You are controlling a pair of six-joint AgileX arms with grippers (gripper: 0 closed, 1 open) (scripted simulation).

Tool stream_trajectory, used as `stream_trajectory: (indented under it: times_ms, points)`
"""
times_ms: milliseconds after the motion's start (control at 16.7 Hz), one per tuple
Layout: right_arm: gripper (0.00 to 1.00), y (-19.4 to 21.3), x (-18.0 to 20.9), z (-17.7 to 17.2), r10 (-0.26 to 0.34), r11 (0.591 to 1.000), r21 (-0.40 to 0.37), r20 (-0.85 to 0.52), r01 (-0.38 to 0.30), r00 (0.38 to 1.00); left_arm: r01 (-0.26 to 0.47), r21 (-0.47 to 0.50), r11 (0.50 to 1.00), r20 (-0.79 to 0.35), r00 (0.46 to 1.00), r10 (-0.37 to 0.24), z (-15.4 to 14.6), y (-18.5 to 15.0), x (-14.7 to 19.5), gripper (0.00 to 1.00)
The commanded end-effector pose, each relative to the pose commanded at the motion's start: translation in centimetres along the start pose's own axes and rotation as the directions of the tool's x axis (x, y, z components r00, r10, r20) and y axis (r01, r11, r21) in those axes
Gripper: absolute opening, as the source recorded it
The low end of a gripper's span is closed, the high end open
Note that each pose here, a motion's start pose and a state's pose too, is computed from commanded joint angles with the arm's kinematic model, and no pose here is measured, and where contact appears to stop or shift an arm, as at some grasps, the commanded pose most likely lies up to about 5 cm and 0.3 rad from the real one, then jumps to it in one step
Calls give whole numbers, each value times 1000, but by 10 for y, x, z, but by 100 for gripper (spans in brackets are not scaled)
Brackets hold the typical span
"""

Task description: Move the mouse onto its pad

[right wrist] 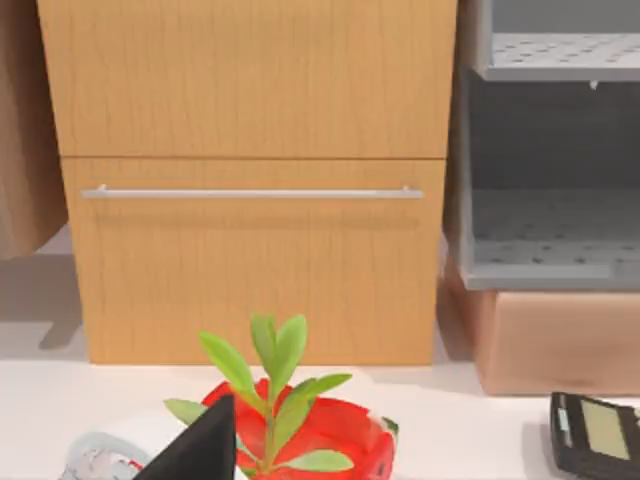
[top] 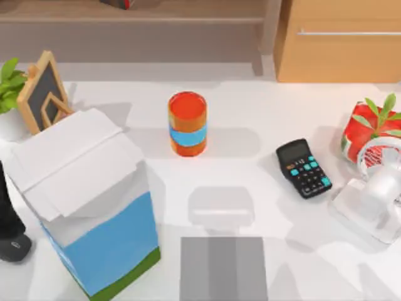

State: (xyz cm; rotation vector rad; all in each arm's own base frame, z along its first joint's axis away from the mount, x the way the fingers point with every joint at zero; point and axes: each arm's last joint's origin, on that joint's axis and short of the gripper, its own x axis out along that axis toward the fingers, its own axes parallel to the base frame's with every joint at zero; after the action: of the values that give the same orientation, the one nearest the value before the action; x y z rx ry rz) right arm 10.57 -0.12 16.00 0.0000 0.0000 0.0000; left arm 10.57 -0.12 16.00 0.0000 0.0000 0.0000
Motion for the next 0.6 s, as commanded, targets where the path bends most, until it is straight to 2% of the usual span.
stream_trajectory:
  times_ms: [180, 300, 480, 600]
  points:
    - [100, 0, 0, 0, 0, 1000, 0, 0, 0, 1000, -17, 11, 1000, -1, 1000, 17, 2, 1, 0, 100]
    - [100, 0, 0, 0, 0, 1000, 0, 0, 0, 1000, -84, 62, 994, -5, 996, 85, 12, 6, 1, 100]
    - [100, 0, 0, 0, 0, 1000, 0, 0, 0, 1000, -191, 217, 957, -21, 980, 200, 46, 15, 6, 100]
    - [100, 0, 0, 0, 0, 1000, 0, 0, 0, 1000, -219, 370, 903, -58, 965, 257, 75, 21, 14, 100]
